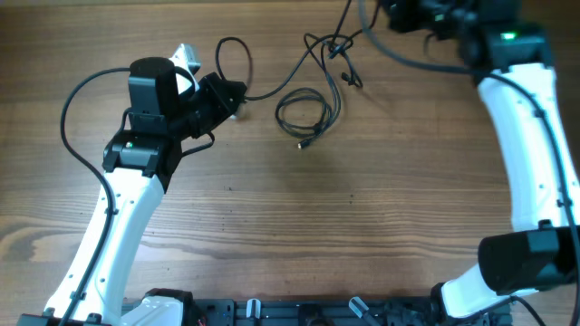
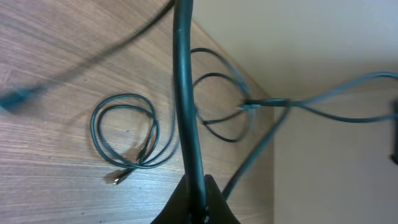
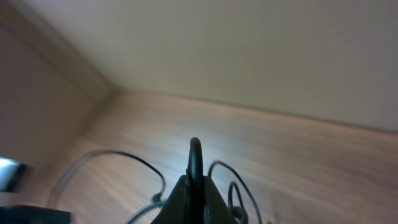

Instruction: Untangle cables

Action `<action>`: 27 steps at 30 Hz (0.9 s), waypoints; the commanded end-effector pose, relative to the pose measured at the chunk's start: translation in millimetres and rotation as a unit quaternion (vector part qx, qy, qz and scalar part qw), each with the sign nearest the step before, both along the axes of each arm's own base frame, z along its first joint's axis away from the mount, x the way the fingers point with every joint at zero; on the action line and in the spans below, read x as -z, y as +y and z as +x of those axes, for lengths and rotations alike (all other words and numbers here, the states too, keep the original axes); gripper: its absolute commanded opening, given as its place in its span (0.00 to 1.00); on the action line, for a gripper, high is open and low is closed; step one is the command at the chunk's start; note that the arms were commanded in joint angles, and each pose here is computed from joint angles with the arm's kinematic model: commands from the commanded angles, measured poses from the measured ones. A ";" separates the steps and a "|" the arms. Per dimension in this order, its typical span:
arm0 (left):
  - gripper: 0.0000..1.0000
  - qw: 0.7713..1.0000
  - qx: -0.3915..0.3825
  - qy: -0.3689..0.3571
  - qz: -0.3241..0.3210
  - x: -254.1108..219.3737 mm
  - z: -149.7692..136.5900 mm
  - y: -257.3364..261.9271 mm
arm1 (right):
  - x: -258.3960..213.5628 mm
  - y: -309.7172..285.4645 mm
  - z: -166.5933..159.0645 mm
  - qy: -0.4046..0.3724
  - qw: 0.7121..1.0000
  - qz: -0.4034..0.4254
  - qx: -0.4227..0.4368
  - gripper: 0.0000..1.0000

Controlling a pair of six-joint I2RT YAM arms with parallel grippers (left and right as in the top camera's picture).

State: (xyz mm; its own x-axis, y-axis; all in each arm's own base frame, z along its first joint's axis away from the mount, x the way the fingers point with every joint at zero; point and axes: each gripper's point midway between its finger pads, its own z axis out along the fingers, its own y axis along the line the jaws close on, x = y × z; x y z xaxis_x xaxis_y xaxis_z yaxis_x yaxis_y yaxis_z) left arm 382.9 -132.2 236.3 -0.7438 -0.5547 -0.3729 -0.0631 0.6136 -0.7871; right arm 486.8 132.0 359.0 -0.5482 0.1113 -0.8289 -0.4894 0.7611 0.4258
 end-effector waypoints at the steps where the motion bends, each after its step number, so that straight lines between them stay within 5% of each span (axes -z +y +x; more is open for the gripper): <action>1: 0.04 0.999 0.006 -0.015 0.031 -0.2 -1.2 4.3 | -73.5 -23.4 -31.0 -0.020 0.991 0.122 -0.055 0.04; 7: 0.04 0.998 0.024 -0.010 0.057 8.6 -7.5 5.2 | -80.9 -76.7 -17.5 -0.032 0.990 0.140 -0.002 0.04; 12: 0.04 0.996 0.043 -0.007 0.080 16.2 -13.5 5.9 | -66.8 -93.5 -4.8 -0.110 0.994 0.012 0.026 0.04; 16: 0.04 0.993 0.060 0.003 0.100 25.0 -20.9 7.1 | -40.5 -133.8 11.5 -0.068 0.985 -0.049 0.149 0.04; 22: 0.04 0.987 0.084 0.000 0.136 33.2 -27.0 10.0 | -1.9 -205.5 9.0 0.030 0.928 -0.096 0.359 0.04; 27: 0.04 0.985 0.069 0.006 0.156 37.9 -25.6 18.0 | 16.3 -217.8 0.6 0.074 0.909 -0.097 0.399 0.04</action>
State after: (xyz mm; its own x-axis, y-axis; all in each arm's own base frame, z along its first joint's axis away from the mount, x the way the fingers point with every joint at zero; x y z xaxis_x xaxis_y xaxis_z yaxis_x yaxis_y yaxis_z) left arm 352.2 -135.6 202.7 -0.8379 -0.3193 -0.4426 0.0497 0.7630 -0.6445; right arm 491.3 -28.4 322.2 -0.5856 0.3186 -0.7454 0.0645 0.9349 0.3489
